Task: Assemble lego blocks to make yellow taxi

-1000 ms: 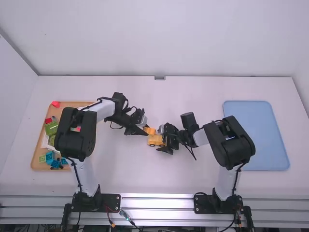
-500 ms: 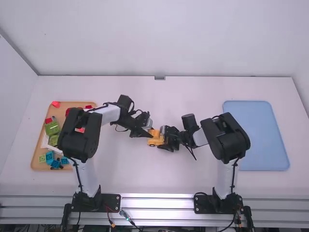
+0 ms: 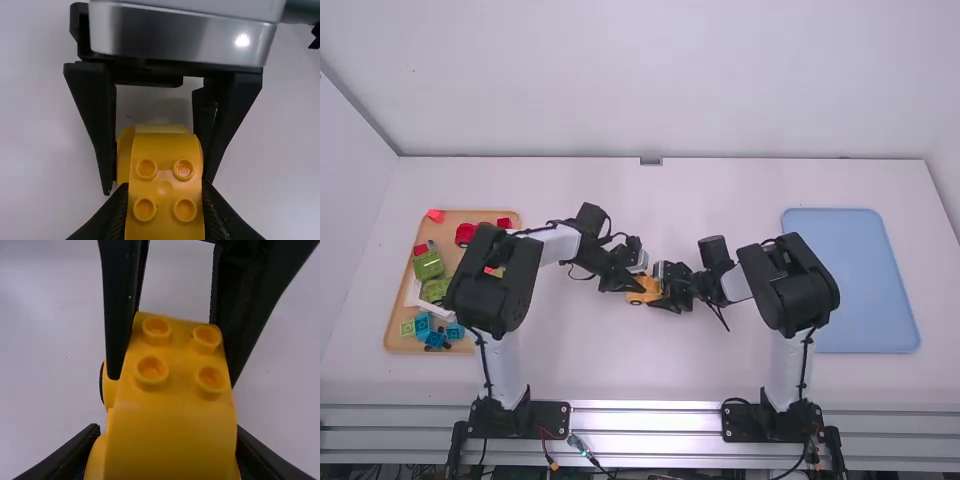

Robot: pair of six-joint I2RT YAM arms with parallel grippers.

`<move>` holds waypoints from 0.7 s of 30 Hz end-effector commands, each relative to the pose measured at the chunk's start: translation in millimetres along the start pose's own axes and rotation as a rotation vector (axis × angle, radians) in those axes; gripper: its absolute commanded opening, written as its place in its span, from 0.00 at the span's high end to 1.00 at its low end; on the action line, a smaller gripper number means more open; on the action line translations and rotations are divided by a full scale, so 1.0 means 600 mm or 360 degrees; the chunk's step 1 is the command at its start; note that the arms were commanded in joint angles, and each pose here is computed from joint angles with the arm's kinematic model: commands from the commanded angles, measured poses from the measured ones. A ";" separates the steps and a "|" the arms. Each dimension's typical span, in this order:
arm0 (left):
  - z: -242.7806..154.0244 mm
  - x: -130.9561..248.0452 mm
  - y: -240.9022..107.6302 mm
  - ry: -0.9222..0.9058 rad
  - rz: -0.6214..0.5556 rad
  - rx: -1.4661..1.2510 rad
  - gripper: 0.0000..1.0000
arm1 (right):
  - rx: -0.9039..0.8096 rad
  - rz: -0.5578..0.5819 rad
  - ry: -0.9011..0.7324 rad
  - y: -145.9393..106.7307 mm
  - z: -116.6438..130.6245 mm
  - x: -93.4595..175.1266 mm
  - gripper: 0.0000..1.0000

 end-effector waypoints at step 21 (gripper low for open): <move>-0.026 0.004 0.006 0.0161 0.0057 0.0030 0.98 | -0.0014 0.0004 0.0019 -0.006 0.002 -0.004 0.60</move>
Point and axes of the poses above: each hand's point on the last joint's axis, 136 mm out from that joint toward the fingers, its own x axis back along the fingers, its own z axis along the line the jaws close on, y = z × x, the point moved 2 cm from there along x, back along the fingers, and after that the axes turned 8 degrees about -x, right-handed, at the moved point
